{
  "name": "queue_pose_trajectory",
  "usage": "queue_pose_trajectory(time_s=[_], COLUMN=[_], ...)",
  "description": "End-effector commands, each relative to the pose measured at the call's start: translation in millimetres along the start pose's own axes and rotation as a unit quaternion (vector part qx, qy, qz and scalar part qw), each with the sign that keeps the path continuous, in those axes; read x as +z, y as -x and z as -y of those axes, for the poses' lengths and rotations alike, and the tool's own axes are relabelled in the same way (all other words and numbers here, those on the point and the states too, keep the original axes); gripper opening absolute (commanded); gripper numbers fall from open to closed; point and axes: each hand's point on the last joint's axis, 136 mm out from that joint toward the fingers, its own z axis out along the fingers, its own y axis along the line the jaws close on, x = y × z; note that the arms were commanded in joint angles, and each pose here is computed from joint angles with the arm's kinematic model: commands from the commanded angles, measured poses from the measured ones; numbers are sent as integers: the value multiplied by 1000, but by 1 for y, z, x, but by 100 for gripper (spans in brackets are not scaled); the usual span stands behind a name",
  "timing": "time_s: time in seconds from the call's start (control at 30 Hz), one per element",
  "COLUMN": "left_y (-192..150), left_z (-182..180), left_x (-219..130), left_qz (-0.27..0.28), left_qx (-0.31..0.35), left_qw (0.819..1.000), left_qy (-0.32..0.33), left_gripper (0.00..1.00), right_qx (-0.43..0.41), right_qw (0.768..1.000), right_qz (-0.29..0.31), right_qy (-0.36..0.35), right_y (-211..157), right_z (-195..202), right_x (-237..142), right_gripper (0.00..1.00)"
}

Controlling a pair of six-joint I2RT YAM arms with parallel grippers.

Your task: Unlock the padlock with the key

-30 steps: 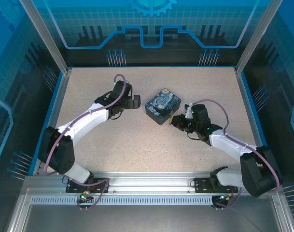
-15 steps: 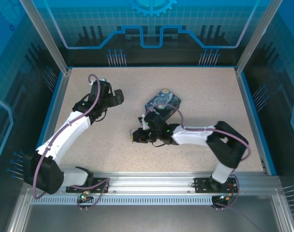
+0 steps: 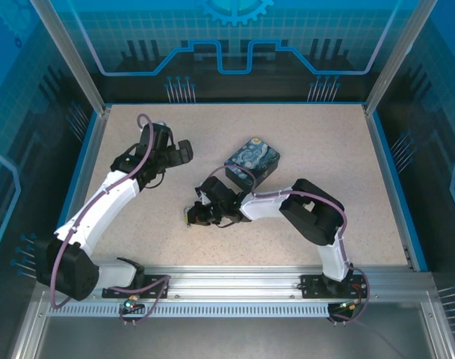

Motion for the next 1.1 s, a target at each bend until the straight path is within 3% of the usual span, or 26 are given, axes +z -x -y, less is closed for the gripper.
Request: queue_pose_trajectory(time_s=[0.0, 0.1, 0.37, 0.57, 0.8, 0.93, 1.03, 1.07], left_y=[6, 6, 10, 13, 17, 21, 23, 24], left_z=[5, 6, 11, 12, 8, 5, 4, 3], left_x=[-8, -7, -8, -10, -13, -18, -23, -24], left_qz=[-1, -3, -2, 1, 31, 63, 81, 88], left_qx=[-14, -16, -18, -14, -8, -2, 9, 14], left_qw=[1000, 1000, 1000, 1000, 999, 998, 996, 995], left_qy=[-14, -15, -24, -25, -27, -32, -36, -35], left_gripper=[99, 99, 99, 99, 99, 99, 99, 99], right_qx=[13, 18, 22, 3, -65, -99, -107, -107], right_qw=[1000, 1000, 999, 1000, 995, 986, 976, 972], right_qz=[-6, -5, -11, 11, 61, 112, 160, 177], right_qy=[-8, -18, -29, -27, -53, -80, -99, -110], right_y=[5, 6, 3, 3, 4, 13, 22, 27], right_z=[4, 8, 13, 5, -11, -11, -3, 2], right_x=[0, -4, -8, -32, -96, -149, -191, -207], right_gripper=[15, 24, 36, 50, 67, 80, 96, 96])
